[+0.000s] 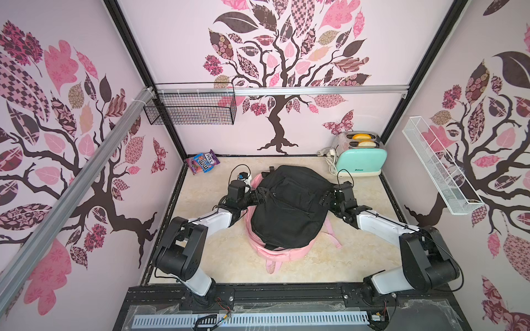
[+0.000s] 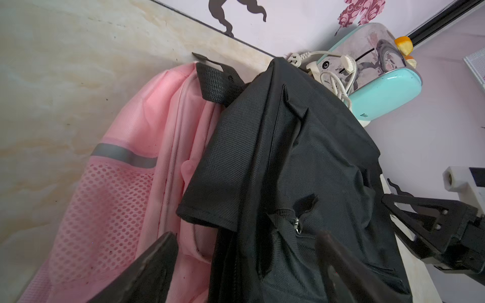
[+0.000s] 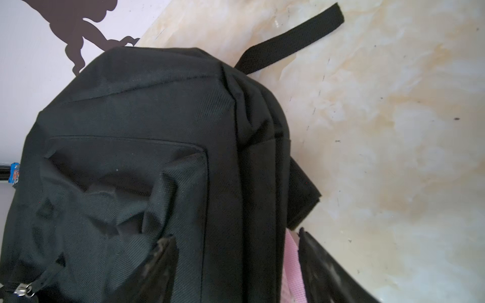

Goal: Zip up the backpack
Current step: Adjust the backpack on the backpack.

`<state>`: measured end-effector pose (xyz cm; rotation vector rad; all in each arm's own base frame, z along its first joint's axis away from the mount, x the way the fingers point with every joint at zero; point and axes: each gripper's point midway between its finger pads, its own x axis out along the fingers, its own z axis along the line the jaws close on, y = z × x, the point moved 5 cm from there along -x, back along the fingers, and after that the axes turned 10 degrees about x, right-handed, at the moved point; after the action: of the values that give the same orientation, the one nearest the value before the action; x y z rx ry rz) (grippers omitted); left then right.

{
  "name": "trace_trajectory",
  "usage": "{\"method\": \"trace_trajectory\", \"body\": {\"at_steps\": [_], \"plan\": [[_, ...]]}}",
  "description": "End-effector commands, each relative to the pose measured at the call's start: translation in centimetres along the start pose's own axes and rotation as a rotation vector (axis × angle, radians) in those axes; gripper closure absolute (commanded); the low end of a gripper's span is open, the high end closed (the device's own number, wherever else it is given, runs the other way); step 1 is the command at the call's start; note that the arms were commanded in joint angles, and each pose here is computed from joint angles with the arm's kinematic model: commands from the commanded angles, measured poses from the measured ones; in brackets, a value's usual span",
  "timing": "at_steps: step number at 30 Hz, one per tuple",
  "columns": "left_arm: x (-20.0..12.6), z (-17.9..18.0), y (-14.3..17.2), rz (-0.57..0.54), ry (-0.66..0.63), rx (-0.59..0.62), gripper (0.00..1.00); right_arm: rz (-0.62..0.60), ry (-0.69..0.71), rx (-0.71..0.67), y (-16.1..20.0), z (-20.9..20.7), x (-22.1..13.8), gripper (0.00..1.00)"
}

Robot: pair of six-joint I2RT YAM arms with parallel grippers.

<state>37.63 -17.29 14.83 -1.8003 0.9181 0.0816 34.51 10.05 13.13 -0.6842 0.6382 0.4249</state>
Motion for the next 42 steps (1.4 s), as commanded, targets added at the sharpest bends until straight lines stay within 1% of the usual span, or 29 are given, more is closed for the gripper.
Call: {"method": "trace_trajectory", "body": {"at_steps": [1, 4, 5, 7, 8, 9, 11, 12, 13, 16, 20, 22, 26, 28, 30, 33, 35, 38, 42], "plan": [[0.4, -0.7, -1.3, -0.032, 0.058, -0.004, 0.17, 0.016, -0.043, -0.011, 0.0, 0.7, 0.6, 0.33], [0.8, -0.8, -1.1, -0.025, 0.090, -0.019, 0.23, 0.042, -0.053, -0.016, 0.3, 1.0, 1.3, 0.47], [0.9, -0.9, -1.0, -0.025, 0.108, -0.027, 0.27, 0.052, -0.054, -0.019, 0.4, 1.1, 1.6, 0.53], [1.3, -0.9, -1.0, -0.015, 0.148, -0.050, 0.40, 0.075, -0.055, -0.034, 0.4, 1.5, 2.0, 0.68], [1.4, -0.9, -1.0, -0.011, 0.174, -0.063, 0.49, 0.089, -0.055, -0.046, 0.4, 1.8, 2.2, 0.77], [1.5, -1.0, -1.1, -0.010, 0.195, -0.069, 0.57, 0.099, -0.059, -0.053, 0.4, 2.1, 2.3, 0.82], [1.6, -1.0, -1.1, -0.011, 0.239, -0.092, 0.83, 0.117, -0.061, -0.068, 0.3, 2.7, 2.4, 0.89], [1.6, -1.1, -1.2, -0.015, 0.257, -0.096, 0.93, 0.122, -0.067, -0.075, 0.2, 2.9, 2.4, 0.90], [1.7, -1.1, -1.2, -0.017, 0.266, -0.100, 1.00, 0.128, -0.076, -0.080, 0.1, 3.3, 2.2, 0.92], [1.3, -1.4, -1.5, -0.027, 0.280, -0.116, 1.00, 0.151, -0.107, -0.102, -0.2, 4.5, 1.7, 1.00], [-0.1, -2.6, -2.7, -0.073, 0.309, -0.124, 1.00, 0.181, -0.143, -0.134, -0.9, 6.4, 0.6, 1.00], [-1.0, -3.7, -3.3, -0.086, 0.306, -0.108, 1.00, 0.199, -0.163, -0.148, -1.3, 7.5, 0.0, 1.00], [-3.1, -6.6, -4.2, -0.090, 0.244, -0.032, 1.00, 0.225, -0.213, -0.189, -2.4, 10.3, -1.6, 1.00], [-4.3, -7.4, -4.5, -0.089, 0.200, -0.019, 1.00, 0.227, -0.234, -0.207, -3.0, 11.5, -2.4, 1.00], [-5.2, -7.9, -4.4, -0.081, 0.172, -0.035, 1.00, 0.227, -0.241, -0.219, -3.6, 12.4, -2.8, 1.00], [-6.6, -7.1, -3.0, -0.046, 0.087, -0.088, 1.00, 0.246, -0.234, -0.233, -3.9, 13.1, -2.6, 1.00], [-7.5, -6.4, -2.0, -0.027, 0.026, -0.110, 1.00, 0.271, -0.207, -0.234, -3.6, 12.9, -1.7, 1.00], [-8.4, -5.1, -0.6, 0.001, -0.059, -0.123, 1.00, 0.312, -0.156, -0.235, -2.8, 11.8, 0.2, 1.00], [-8.5, -3.5, 1.7, 0.050, -0.129, -0.138, 1.00, 0.348, -0.082, -0.231, -1.7, 10.0, 2.7, 1.00]]}}
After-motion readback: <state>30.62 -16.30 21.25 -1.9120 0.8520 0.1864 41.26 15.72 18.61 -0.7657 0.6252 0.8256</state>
